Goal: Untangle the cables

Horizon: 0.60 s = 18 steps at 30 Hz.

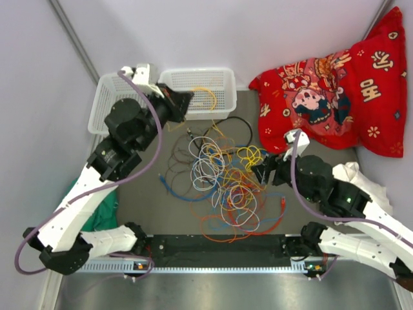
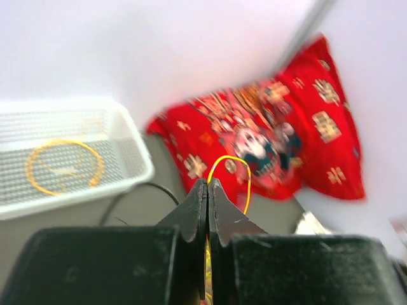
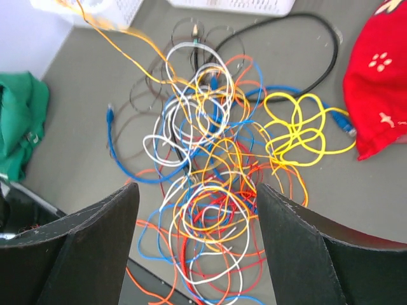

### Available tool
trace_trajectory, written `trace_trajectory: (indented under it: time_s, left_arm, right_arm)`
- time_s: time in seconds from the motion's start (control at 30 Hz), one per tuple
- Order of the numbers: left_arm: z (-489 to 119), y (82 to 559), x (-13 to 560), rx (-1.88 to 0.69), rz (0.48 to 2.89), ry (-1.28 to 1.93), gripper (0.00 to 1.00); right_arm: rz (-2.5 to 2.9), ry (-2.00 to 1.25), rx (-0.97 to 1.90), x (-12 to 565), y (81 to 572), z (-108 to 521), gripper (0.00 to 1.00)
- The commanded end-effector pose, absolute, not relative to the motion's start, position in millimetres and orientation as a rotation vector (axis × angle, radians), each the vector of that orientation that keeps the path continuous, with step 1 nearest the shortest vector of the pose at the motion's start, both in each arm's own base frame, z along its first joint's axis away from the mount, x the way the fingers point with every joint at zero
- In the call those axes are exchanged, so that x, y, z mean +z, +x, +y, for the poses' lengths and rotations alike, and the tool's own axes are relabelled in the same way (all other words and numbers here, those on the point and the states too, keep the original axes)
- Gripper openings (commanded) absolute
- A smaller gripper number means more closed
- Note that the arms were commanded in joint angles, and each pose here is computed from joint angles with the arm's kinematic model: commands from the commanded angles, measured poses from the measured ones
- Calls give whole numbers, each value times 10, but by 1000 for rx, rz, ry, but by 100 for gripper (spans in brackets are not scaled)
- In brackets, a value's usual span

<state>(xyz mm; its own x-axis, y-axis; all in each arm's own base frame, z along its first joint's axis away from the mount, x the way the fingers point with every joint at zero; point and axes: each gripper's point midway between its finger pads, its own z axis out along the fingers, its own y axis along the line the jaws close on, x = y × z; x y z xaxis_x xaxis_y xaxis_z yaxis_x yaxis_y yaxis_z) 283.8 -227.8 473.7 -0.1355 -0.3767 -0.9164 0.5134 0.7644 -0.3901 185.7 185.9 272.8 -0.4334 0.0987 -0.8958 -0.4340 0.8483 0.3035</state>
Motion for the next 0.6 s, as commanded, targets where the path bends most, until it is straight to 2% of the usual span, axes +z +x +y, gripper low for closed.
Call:
trace_trajectory:
  time_s: [0.0,0.27,0.57]
  left_arm:
    - [-1845,3138,5023,-566,1499,-60,0]
    - [-1681,3211,5959,-571,1309,-114,0]
    - [-1742,3364,5885,-550,1340,-129,0]
  right_arm:
    - [1805,-143,642,3057,1891,1723,73]
    - [1821,-156,623,2960,1913,1745,73]
    - [1829,-185,609,2822,1992,1874,73]
